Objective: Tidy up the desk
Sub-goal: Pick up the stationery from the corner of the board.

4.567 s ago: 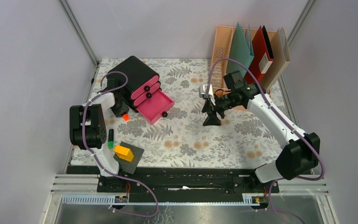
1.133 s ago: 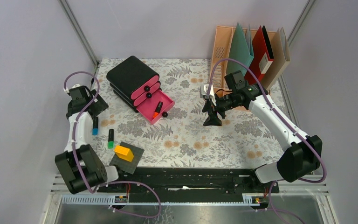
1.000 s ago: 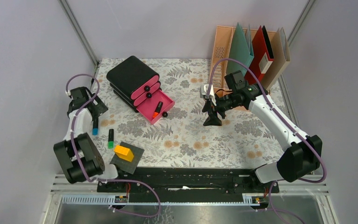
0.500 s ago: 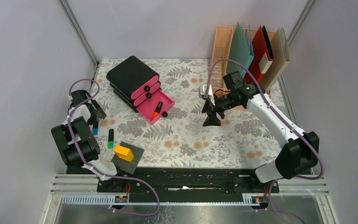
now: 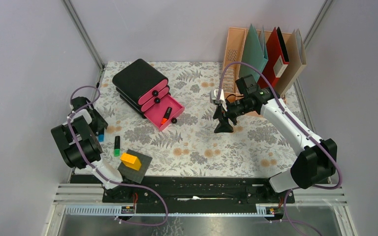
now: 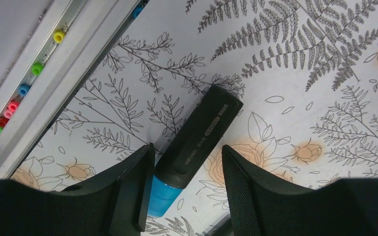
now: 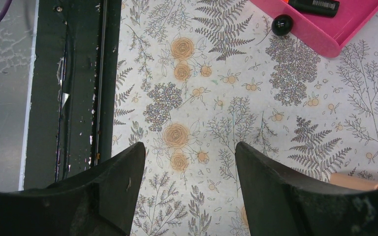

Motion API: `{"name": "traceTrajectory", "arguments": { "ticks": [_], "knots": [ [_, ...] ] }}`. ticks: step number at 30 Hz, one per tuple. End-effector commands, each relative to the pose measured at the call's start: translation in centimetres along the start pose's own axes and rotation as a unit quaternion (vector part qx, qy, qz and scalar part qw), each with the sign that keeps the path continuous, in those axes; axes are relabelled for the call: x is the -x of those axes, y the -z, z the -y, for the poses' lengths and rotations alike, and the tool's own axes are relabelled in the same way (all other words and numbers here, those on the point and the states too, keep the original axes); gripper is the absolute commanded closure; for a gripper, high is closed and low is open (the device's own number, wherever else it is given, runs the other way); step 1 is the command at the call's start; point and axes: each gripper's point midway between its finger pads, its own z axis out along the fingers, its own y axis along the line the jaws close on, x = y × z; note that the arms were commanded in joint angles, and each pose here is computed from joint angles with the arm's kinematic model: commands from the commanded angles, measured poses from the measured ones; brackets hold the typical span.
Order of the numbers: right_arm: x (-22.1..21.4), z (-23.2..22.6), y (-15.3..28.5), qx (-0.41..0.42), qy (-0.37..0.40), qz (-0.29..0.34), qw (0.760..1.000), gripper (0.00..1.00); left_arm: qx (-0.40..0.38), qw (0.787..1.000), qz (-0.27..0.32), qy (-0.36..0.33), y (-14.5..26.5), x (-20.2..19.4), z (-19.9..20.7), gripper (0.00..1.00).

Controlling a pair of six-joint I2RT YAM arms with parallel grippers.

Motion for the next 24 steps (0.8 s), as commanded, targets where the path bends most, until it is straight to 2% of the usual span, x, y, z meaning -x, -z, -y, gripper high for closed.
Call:
{"name": "traceTrajectory", "arguments": {
  "ticks": [1, 8, 16, 19, 24],
  "knots": [
    [0.5, -0.3, 0.1, 0.006, 0.003, 0.012, 1.000, 0.26, -0.030, 0.999, -0.008, 0.010, -0.7, 0.6, 0.9, 0.44],
    [0.6, -0.3, 0.3, 0.003, 0.005, 0.013, 1.000, 0.26, -0.058, 0.998, -0.030, 0.001, -0.7, -0.4, 2.3, 0.62],
    [0.7, -0.4, 0.4, 0.000, 0.008, 0.013, 1.000, 0.26, -0.093, 0.993, -0.056, -0.045, -0.4, -2.2, 6.1, 0.92],
    [0.7, -0.3, 0.5, -0.002, 0.009, 0.012, 1.000, 0.26, -0.119, 0.990, -0.047, -0.054, 0.6, -2.0, 7.7, 0.97],
    [0.6, -0.3, 0.5, -0.002, 0.008, 0.011, 1.000, 0.26, -0.164, 0.984, -0.035, -0.057, 2.4, -1.8, 9.6, 0.99]
  ]
}}
